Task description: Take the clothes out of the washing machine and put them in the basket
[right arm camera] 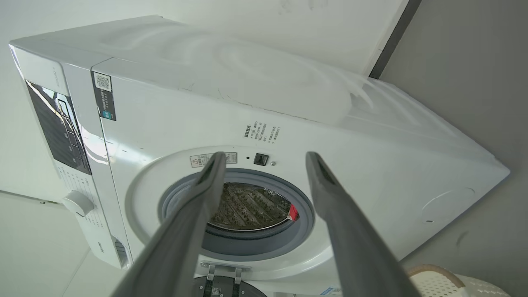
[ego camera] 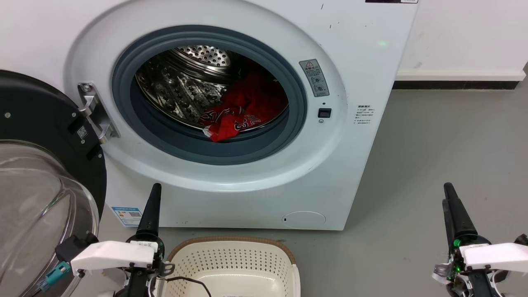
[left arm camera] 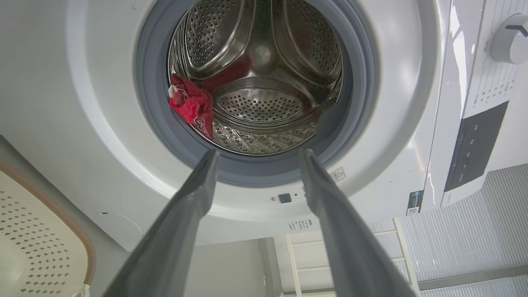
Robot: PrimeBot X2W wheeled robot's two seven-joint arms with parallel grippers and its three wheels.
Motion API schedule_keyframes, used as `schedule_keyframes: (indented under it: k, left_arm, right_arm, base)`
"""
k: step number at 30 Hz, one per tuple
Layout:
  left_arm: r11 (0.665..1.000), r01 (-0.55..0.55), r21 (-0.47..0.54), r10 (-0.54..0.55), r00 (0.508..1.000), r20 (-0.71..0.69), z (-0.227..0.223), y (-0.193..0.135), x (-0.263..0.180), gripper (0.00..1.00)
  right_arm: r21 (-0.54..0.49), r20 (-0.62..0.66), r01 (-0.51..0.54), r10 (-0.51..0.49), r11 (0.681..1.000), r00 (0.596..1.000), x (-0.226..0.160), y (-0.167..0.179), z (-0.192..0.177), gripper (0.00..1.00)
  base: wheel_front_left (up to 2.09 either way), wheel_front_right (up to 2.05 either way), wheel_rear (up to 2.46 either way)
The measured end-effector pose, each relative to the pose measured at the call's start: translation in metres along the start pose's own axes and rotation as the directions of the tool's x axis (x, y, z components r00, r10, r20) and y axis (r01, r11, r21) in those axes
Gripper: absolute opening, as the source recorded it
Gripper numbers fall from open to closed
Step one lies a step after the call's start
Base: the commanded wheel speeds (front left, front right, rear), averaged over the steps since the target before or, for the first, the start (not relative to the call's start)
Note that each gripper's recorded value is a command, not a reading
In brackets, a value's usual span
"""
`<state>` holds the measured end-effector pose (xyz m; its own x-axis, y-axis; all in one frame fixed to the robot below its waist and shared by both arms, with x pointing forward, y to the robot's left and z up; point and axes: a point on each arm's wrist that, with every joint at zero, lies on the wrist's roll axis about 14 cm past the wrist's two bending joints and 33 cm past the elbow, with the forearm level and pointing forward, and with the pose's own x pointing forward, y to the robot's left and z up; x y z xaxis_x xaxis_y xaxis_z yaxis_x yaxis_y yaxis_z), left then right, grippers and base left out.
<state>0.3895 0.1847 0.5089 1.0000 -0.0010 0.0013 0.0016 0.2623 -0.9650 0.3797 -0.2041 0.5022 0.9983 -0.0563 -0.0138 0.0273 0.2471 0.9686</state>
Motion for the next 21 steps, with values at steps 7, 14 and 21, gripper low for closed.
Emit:
schedule_keyframes:
  k: [7,14,21]
  left_arm:
    - [0.99,0.021,0.137,-0.023,1.0,0.007,0.001,-0.007,0.001,1.0]
    - [0.967,0.046,0.252,-0.049,0.999,0.006,-0.002,-0.015,0.003,1.0]
    - [0.929,0.069,0.363,-0.072,0.997,-0.007,-0.007,-0.021,0.004,1.0]
  right_arm:
    - [-0.167,0.013,-0.026,0.028,0.986,1.0,0.001,0.009,0.004,1.0]
    - [-0.319,0.012,-0.046,0.053,0.946,0.999,0.001,0.015,0.003,1.0]
    - [-0.464,0.004,-0.066,0.076,0.883,0.997,0.0,0.021,0.0,1.0]
  base:
    - [0.0,0.0,0.0]
    - [0.0,0.0,0.0]
    - [0.0,0.0,0.0]
